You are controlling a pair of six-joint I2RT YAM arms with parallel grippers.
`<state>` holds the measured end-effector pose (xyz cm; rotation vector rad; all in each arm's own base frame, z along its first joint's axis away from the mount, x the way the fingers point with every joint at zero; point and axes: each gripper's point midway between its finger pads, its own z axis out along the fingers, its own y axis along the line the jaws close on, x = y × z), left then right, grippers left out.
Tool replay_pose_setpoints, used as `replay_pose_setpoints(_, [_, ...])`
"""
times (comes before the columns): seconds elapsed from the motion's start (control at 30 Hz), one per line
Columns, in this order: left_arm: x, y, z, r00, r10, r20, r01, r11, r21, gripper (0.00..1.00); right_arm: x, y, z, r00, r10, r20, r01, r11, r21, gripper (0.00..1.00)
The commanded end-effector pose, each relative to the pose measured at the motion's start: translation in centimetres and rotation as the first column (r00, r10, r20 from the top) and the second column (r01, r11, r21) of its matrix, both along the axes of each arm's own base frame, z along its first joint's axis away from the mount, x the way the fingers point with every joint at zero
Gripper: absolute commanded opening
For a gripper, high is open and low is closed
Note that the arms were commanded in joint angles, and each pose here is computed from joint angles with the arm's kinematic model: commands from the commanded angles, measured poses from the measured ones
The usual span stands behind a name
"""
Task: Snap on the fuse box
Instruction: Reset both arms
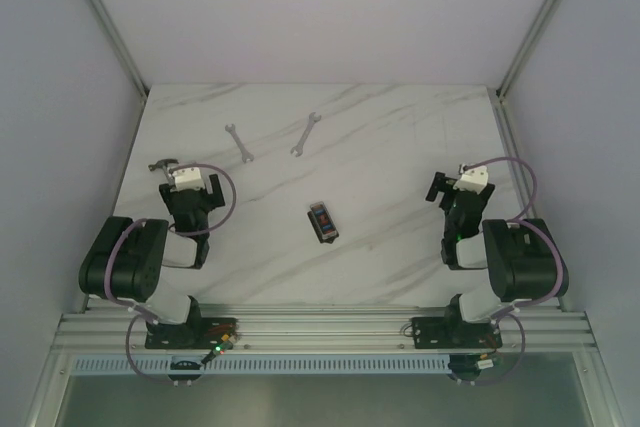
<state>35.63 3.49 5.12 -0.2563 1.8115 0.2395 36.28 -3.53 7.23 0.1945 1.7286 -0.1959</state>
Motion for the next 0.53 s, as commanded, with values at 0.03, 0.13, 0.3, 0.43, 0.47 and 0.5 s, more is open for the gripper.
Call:
replay_pose_setpoints(0.03, [1.58, -1.10, 3.38, 0.987, -0.085, 0.136, 0.082, 0.996, 0.028, 1.00, 1.06, 0.26, 2.14, 0.997, 0.023, 0.075, -0.023, 1.000, -0.002, 1.00])
replay_pose_setpoints(0.13, [1.58, -1.06, 3.39, 0.987, -0.083, 0.136, 0.080, 0.996, 0.030, 1.00, 1.05, 0.24, 2.14, 0.997, 0.023, 0.074, -0.023, 1.000, -0.003, 1.00])
replay_pose_setpoints(0.3, [1.63, -1.11, 3.31, 0.988, -0.085, 0.132, 0.082, 0.996, 0.028, 1.00, 1.06, 0.24, 2.20, 0.997, 0.023, 0.076, -0.023, 1.000, -0.003, 1.00])
replay_pose_setpoints(0.43, [1.65, -1.07, 3.23, 0.988, -0.084, 0.129, 0.081, 0.996, 0.027, 1.00, 1.06, 0.24, 2.16, 0.997, 0.023, 0.075, -0.023, 1.000, -0.003, 1.00])
replay_pose_setpoints(0.47, [1.64, -1.04, 3.29, 0.988, -0.083, 0.131, 0.080, 0.996, 0.028, 1.00, 1.05, 0.24, 2.18, 0.997, 0.023, 0.075, -0.023, 1.000, -0.003, 1.00])
replay_pose_setpoints(0.5, [1.60, -1.10, 3.28, 0.988, -0.085, 0.131, 0.082, 0.996, 0.028, 1.00, 1.06, 0.24, 2.19, 0.997, 0.023, 0.076, -0.023, 1.000, -0.003, 1.00])
